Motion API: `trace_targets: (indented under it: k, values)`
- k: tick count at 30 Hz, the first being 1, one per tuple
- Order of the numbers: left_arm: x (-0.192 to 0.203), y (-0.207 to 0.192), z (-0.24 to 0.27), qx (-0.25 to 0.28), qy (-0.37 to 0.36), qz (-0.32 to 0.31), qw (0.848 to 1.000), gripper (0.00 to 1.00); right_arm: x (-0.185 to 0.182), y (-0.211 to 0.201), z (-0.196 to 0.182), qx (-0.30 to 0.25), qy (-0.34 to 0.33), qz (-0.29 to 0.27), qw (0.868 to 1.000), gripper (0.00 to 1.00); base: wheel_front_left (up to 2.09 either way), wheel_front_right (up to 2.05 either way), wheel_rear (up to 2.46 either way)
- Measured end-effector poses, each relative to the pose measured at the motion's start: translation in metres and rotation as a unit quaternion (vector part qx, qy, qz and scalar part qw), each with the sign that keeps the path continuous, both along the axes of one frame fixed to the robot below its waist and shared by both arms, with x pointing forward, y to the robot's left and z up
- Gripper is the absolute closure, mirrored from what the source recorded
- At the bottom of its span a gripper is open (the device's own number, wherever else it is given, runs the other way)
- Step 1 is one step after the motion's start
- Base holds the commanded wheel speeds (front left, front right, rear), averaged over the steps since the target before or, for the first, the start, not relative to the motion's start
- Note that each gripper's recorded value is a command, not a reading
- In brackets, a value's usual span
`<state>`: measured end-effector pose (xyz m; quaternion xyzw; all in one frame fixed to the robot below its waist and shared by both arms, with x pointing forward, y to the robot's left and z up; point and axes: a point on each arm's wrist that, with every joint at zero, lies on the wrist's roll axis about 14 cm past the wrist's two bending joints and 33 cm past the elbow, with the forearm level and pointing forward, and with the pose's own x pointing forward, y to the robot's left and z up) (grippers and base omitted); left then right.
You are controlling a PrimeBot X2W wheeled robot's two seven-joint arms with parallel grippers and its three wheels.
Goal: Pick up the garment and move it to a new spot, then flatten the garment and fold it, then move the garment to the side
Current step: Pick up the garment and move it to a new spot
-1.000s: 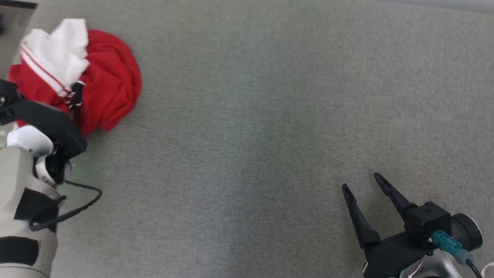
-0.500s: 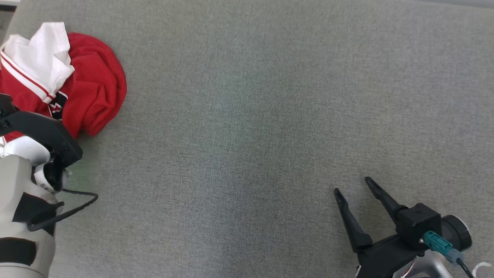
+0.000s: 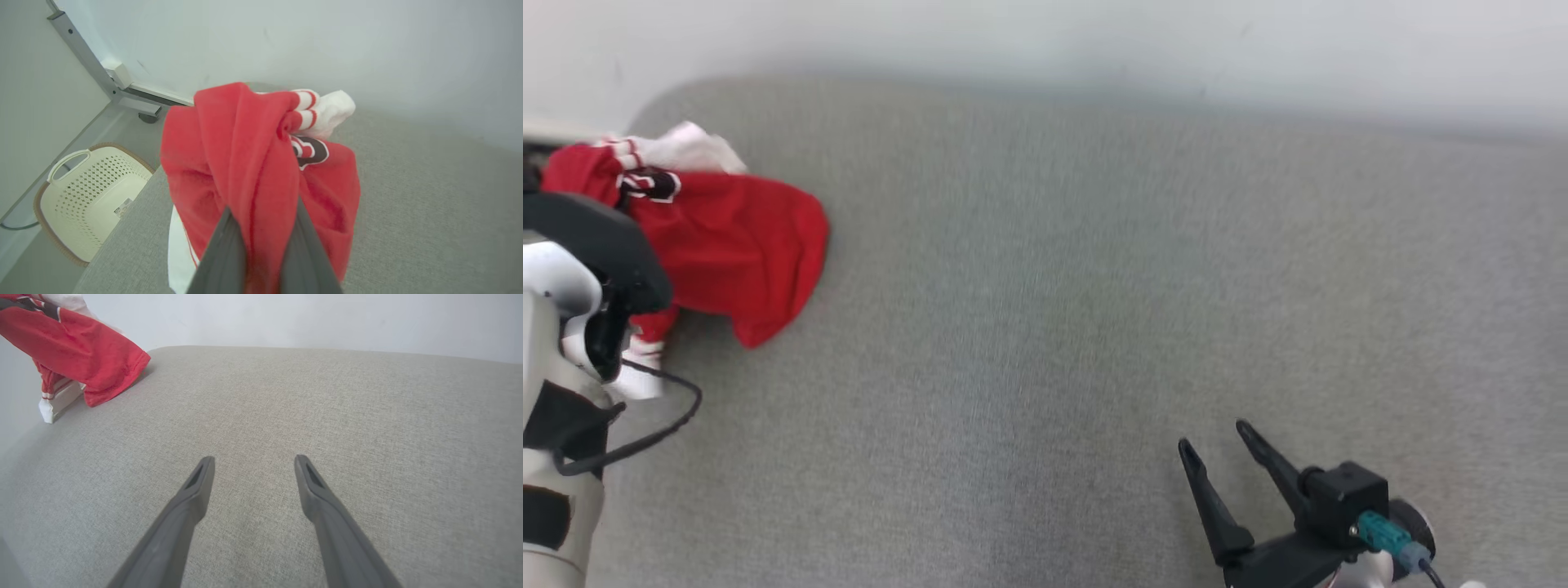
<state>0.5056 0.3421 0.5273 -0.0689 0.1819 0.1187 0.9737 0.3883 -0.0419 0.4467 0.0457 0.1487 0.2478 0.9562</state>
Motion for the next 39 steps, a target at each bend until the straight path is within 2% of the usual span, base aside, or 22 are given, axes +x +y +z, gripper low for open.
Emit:
trace_targets:
  k: [5,10,17,18,19,20,25,31,35,39]
  values:
    - [-0.004,-0.016,0.07,0.046,-0.062,-0.048,0.996,1.0,-0.011,-0.012,0.024,0.011,-0.039,-0.027,0.999,0.0,0.0,0.0,0.0]
    - [-0.003,-0.06,0.152,0.066,-0.164,-0.106,0.979,1.0,-0.015,-0.038,0.054,0.015,-0.087,-0.07,0.994,0.0,0.0,0.0,0.0]
    - [-0.004,-0.158,0.214,0.052,-0.275,-0.21,0.937,1.0,-0.03,-0.08,0.073,0.008,-0.121,-0.136,0.983,0.0,0.0,0.0,0.0]
    - [-0.007,-0.192,0.225,0.045,-0.301,-0.241,0.922,1.0,-0.035,-0.093,0.076,0.003,-0.127,-0.155,0.98,0.0,0.0,0.0,0.0]
    - [-0.007,-0.192,0.225,0.045,-0.301,-0.241,0.922,1.0,-0.035,-0.093,0.076,0.003,-0.127,-0.155,0.98,0.0,0.0,0.0,0.0]
    - [-0.01,-0.213,0.228,0.046,-0.312,-0.261,0.912,1.0,-0.038,-0.1,0.077,0.0,-0.128,-0.164,0.978,0.0,0.0,0.0,0.0]
    - [-0.031,-0.328,0.215,-0.011,-0.325,-0.371,0.87,1.0,-0.053,-0.13,0.076,-0.006,-0.125,-0.211,0.969,0.0,0.0,0.0,0.0]
    - [-0.051,-0.416,0.175,-0.046,-0.28,-0.461,0.841,1.0,-0.073,-0.162,0.071,-0.007,-0.117,-0.266,0.957,0.0,0.0,0.0,0.0]
    - [-0.054,-0.446,0.125,-0.062,-0.219,-0.49,0.841,1.0,-0.084,-0.178,0.064,-0.005,-0.107,-0.296,0.949,0.0,0.0,0.0,0.0]
    - [-0.049,-0.455,0.063,-0.069,-0.148,-0.495,0.854,1.0,-0.086,-0.184,0.055,-0.006,-0.091,-0.307,0.947,0.0,0.0,0.0,0.0]
